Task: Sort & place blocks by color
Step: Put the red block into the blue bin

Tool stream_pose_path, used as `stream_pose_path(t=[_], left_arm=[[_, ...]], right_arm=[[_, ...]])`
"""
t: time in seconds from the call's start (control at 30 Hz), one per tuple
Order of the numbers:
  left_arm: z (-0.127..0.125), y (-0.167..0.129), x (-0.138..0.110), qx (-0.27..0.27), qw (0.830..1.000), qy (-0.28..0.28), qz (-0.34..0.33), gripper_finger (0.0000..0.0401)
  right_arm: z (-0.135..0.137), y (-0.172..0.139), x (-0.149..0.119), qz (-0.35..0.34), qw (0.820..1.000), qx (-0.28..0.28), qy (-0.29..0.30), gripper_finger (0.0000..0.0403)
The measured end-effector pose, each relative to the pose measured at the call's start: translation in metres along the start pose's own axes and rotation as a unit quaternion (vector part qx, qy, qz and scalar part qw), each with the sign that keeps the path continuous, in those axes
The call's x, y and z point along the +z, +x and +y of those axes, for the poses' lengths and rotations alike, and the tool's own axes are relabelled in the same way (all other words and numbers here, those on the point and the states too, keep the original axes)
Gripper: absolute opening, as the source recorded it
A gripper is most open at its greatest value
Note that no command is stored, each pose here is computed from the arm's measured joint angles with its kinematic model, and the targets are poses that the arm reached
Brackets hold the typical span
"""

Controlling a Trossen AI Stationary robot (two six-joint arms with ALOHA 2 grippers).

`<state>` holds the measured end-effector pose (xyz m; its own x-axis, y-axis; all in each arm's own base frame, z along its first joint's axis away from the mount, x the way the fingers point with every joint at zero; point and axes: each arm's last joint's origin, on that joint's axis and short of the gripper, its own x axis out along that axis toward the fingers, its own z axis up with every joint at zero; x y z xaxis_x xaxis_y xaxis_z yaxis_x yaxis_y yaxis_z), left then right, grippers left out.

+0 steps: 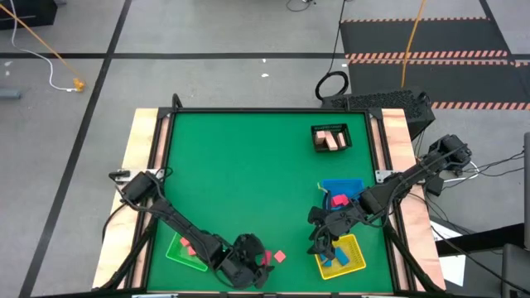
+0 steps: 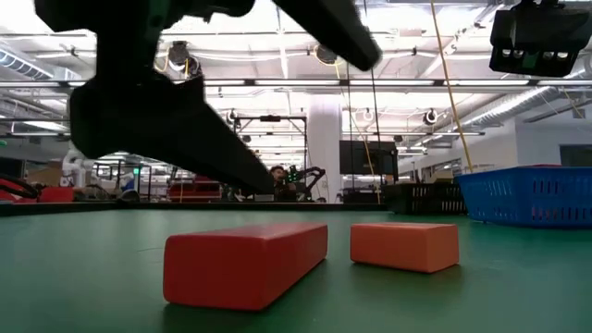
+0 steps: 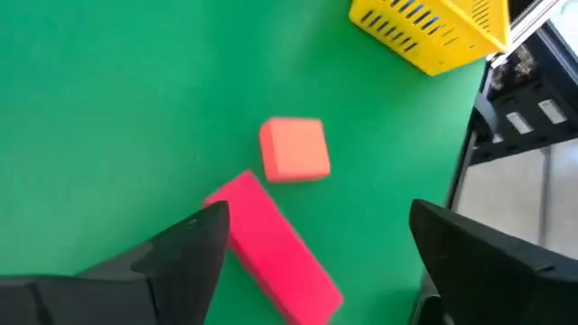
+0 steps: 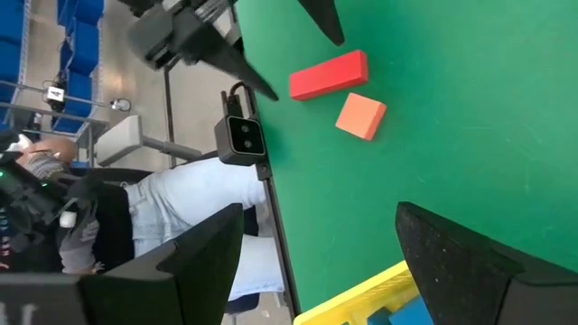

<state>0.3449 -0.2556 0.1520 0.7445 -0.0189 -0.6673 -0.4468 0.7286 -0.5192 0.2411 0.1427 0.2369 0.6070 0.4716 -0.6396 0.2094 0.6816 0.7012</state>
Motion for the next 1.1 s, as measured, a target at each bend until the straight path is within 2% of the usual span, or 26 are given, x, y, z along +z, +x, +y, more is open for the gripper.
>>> stream_pose_path(t=[0.2,0.5,0.73,0.93,1.1], left_arm=[[-0.007,0.011,-0.002,0.048,0.998,0.050,-0.005,0.0356],[-0.002,0.034,-0.015,0.104,0.993,0.060,0.002,0.0312],[0.005,0.035,-0.019,0.136,0.985,0.106,0.011,0.0255],[0.009,0.036,-0.024,0.154,0.969,0.192,0.017,0.0176],[0.010,0.036,-0.024,0.155,0.963,0.219,0.022,0.0114]], right_arm=[[0.000,0.000,0.000,0.000,1.000,0.000,0.000,0.0281],[0.001,0.000,0.001,-0.002,1.000,0.004,0.000,0.0281],[0.002,0.000,0.001,-0.007,1.000,0.013,-0.001,0.0281],[0.004,0.000,0.002,-0.012,1.000,0.022,-0.002,0.0281],[0.004,0.000,0.003,-0.013,1.000,0.023,-0.003,0.0281]])
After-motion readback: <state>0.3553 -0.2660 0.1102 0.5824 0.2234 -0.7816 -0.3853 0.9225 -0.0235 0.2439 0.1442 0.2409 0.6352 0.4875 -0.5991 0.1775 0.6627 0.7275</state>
